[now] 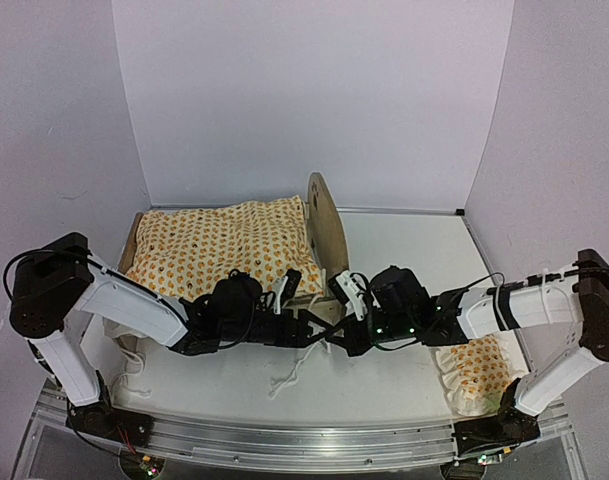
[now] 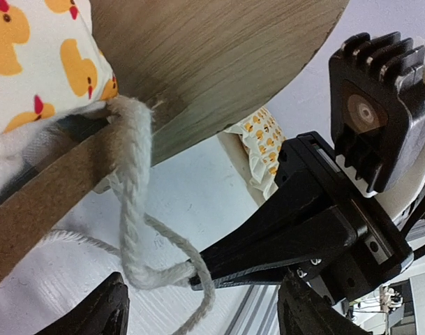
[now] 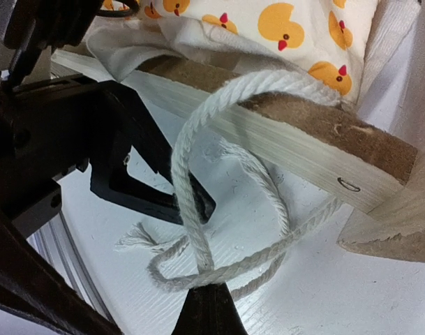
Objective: Set up the pet bed
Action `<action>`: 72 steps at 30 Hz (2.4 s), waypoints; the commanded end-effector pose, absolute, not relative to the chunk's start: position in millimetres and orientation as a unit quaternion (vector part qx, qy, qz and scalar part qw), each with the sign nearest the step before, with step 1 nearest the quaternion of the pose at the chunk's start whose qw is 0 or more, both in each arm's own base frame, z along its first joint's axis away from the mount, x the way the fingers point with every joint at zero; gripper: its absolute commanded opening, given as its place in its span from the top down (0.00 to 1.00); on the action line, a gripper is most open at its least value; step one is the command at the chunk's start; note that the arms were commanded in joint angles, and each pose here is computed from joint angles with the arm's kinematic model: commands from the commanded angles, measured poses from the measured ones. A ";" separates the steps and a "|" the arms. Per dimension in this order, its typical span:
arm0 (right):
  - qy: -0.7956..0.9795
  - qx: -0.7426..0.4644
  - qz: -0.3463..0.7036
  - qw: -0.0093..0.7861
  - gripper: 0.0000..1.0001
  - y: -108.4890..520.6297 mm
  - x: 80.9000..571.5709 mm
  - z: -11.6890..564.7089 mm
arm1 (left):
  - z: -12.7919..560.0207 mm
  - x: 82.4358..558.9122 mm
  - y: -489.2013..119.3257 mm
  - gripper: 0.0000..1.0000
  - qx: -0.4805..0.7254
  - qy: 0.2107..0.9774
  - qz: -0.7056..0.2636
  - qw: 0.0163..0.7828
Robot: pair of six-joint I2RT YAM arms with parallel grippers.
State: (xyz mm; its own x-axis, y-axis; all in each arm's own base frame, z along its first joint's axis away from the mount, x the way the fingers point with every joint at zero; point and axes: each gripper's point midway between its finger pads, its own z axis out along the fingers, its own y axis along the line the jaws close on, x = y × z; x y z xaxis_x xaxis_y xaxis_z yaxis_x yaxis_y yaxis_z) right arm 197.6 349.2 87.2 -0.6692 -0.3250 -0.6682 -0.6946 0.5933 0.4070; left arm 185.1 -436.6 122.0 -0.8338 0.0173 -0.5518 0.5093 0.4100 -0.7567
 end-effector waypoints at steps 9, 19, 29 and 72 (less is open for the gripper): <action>0.820 -0.304 0.377 0.305 1.00 362.6 200.8 118.7 | 143.6 187.3 -451.3 0.61 0.179 0.759 -0.579 0.237; 0.822 -0.306 0.375 0.301 1.00 361.4 199.4 109.3 | 144.0 202.6 -439.3 1.00 0.152 0.767 -0.565 0.263; 0.736 -0.306 0.428 0.426 0.40 341.9 202.7 98.5 | 184.1 199.9 -431.2 1.00 0.152 0.740 -0.594 0.277; 0.834 -0.304 0.263 0.379 1.00 343.1 239.0 168.6 | 131.7 205.0 -426.0 1.00 0.148 0.780 -0.540 0.280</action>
